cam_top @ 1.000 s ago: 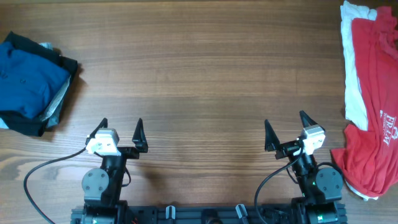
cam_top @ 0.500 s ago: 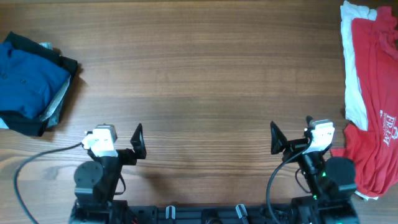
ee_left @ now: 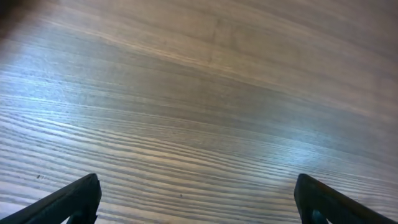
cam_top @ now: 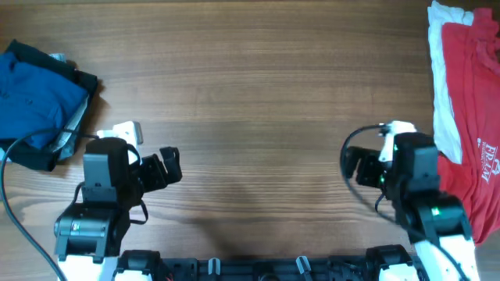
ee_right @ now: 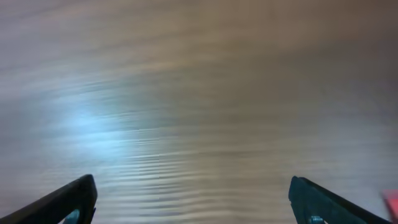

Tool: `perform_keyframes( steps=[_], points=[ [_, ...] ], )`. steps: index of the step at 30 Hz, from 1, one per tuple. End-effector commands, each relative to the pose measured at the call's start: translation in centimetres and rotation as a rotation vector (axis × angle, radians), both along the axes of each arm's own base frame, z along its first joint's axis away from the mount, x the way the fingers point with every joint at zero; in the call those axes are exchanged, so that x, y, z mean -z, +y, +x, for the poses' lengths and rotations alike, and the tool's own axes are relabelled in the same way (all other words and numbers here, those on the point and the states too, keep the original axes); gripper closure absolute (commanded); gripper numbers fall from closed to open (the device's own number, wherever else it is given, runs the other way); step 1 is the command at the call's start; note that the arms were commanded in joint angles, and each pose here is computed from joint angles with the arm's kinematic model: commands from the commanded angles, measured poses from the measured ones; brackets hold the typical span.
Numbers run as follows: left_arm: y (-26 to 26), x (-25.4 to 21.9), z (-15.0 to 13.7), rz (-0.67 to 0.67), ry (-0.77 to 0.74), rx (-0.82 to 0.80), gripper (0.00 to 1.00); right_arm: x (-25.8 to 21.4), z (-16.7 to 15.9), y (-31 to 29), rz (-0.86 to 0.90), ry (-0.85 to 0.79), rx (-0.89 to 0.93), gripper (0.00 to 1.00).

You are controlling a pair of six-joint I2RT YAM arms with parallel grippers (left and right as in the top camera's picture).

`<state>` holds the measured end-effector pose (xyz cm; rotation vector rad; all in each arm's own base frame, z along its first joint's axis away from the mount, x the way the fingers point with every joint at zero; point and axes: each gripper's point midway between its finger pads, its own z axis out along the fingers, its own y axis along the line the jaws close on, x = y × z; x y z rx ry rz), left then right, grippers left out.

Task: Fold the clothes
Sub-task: 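Reach the right gripper to the red T-shirt and grasp it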

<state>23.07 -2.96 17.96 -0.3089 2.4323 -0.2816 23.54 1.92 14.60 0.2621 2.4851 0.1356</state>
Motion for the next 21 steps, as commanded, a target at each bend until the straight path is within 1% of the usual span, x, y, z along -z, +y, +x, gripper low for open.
perform_keyframes(
  steps=[1, 4, 8, 11, 15, 17, 21],
  points=[
    [-0.3, -0.7, 0.2, -0.021, -0.013, 0.001, 0.00, 1.4, 0.0, -6.6, -0.121, 0.071, 0.414, 0.00],
    [-0.3, -0.7, 0.2, -0.021, -0.014, 0.001, 0.00, 3.7, -1.0, -10.0, -0.190, 0.175, 0.589, 0.00],
    [-0.3, -0.7, 0.2, -0.021, -0.013, 0.001, 0.00, 6.8, -1.8, -12.7, -0.223, 0.315, 0.683, 0.00],
    [-0.3, -0.8, 0.3, -0.021, -0.017, 0.001, 0.00, 9.5, -3.4, -15.4, -0.225, 0.439, 0.791, 0.01],
    [-0.3, -0.9, 0.3, -0.021, -0.021, 0.001, 0.00, 11.5, -6.3, -18.1, -0.244, 0.570, 0.913, 0.02],
    [-0.4, -1.0, 0.5, -0.022, -0.028, 0.001, 0.00, 12.1, -7.4, -18.7, -0.222, 0.610, 0.961, 0.02],
    [-0.4, -1.0, 0.5, -0.022, -0.030, 0.001, 0.00, 12.5, -8.1, -19.2, -0.181, 0.622, 1.002, 0.07]
  ],
)
